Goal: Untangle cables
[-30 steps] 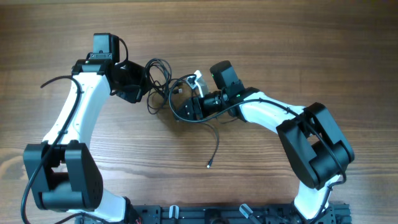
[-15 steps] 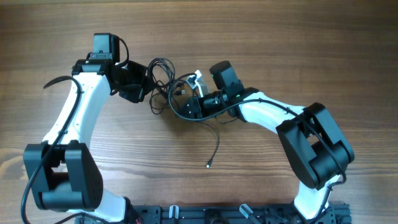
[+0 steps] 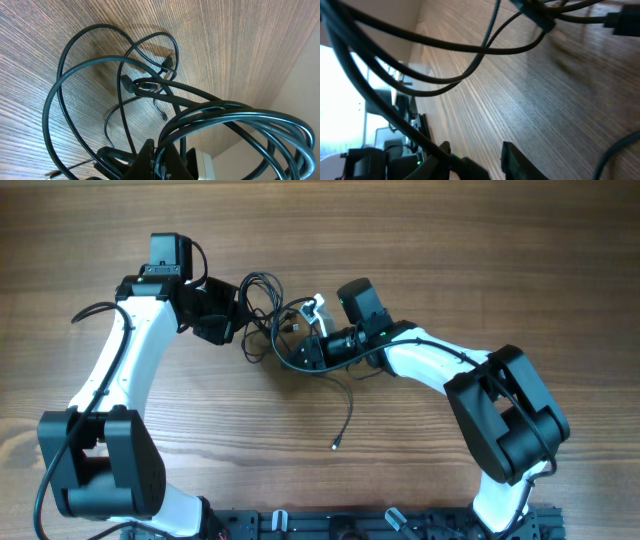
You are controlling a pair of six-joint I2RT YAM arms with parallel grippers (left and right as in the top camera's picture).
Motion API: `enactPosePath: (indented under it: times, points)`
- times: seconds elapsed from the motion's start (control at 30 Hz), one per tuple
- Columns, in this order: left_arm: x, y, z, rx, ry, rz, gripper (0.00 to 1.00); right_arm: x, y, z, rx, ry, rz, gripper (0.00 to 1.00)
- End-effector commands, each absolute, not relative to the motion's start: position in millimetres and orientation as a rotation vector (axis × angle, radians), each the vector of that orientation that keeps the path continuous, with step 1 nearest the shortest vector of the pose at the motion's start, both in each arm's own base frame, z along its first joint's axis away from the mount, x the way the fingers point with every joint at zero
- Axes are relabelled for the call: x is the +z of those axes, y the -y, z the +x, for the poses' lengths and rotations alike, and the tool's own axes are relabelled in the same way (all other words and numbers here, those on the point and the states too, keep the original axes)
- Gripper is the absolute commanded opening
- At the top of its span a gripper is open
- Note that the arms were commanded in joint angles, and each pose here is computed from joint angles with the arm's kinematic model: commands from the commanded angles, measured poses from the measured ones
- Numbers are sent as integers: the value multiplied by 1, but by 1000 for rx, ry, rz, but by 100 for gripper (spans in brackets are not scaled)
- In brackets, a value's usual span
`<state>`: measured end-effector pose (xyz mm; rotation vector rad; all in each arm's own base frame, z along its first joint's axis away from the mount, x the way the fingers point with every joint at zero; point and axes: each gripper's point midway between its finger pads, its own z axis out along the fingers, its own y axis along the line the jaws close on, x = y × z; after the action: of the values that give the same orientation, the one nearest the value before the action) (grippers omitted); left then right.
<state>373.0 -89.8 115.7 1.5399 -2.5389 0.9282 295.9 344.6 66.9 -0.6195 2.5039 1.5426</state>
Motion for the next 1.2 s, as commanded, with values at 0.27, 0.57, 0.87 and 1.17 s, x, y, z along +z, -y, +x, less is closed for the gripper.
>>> enactPosePath:
  times: [0.27,0.57,0.87,1.17]
  points:
    - [126,90,373,972,2532,1548,4,80,-351,285,1572,-2296,-902,27]
    - [126,89,374,965,2540,1550,4,84,-350,292,1579,-2279,-874,11]
    - [130,90,384,1023,2649,1459,4,85,-350,288,1610,-2300,-862,4]
    - [130,97,383,1026,3112,722,4,148,-352,294,1662,-2246,-739,4]
